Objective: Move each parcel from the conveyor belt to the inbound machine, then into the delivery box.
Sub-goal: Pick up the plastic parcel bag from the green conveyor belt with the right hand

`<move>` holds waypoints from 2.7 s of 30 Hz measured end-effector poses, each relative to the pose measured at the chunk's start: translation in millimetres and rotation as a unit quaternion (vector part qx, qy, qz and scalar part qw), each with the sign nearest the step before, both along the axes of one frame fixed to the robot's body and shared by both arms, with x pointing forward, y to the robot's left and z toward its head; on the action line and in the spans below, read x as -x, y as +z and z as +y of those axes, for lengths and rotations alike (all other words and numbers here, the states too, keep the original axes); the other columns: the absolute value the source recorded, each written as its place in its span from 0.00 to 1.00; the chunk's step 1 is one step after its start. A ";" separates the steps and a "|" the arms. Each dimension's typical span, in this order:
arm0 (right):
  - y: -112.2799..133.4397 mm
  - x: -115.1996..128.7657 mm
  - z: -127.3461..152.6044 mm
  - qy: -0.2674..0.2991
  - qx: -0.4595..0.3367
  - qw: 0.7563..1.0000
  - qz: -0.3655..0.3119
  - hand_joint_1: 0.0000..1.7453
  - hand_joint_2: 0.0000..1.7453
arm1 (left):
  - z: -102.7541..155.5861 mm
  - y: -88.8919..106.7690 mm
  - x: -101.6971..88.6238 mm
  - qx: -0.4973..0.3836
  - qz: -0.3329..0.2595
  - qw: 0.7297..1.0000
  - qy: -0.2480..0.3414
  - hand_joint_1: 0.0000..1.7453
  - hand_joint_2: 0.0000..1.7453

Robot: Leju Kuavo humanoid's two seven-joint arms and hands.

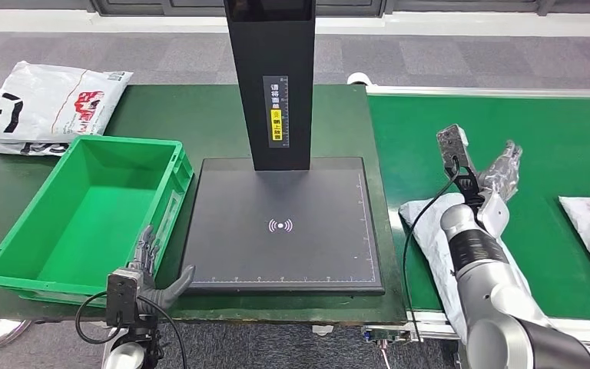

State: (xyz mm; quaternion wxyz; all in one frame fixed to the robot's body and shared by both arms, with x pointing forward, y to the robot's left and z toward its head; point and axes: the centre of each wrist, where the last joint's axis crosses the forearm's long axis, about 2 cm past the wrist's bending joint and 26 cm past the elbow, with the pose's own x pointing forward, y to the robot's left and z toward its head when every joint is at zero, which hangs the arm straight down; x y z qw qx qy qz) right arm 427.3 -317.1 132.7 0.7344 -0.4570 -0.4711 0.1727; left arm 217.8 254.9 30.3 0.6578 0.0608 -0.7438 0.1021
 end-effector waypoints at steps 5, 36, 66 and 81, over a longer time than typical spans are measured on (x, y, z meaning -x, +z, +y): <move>-3.8 2.2 0.0 0.018 -0.007 1.000 -0.007 0.00 1.00 | -0.7 1.3 4.0 -0.007 -0.006 1.000 0.006 0.00 1.00; -111.5 119.7 -116.9 0.082 0.006 0.954 0.287 0.00 1.00 | -65.7 25.7 -27.9 -0.002 -0.027 0.998 -0.056 0.00 1.00; -116.4 106.9 -63.3 0.169 -0.277 0.945 -0.049 0.00 0.00 | -69.7 26.6 -33.1 -0.016 -0.033 0.997 -0.070 0.00 1.00; -128.6 112.9 -18.0 0.164 -0.378 0.909 -0.068 0.00 0.00 | -73.8 27.6 -33.9 -0.023 -0.038 0.996 -0.079 0.00 1.00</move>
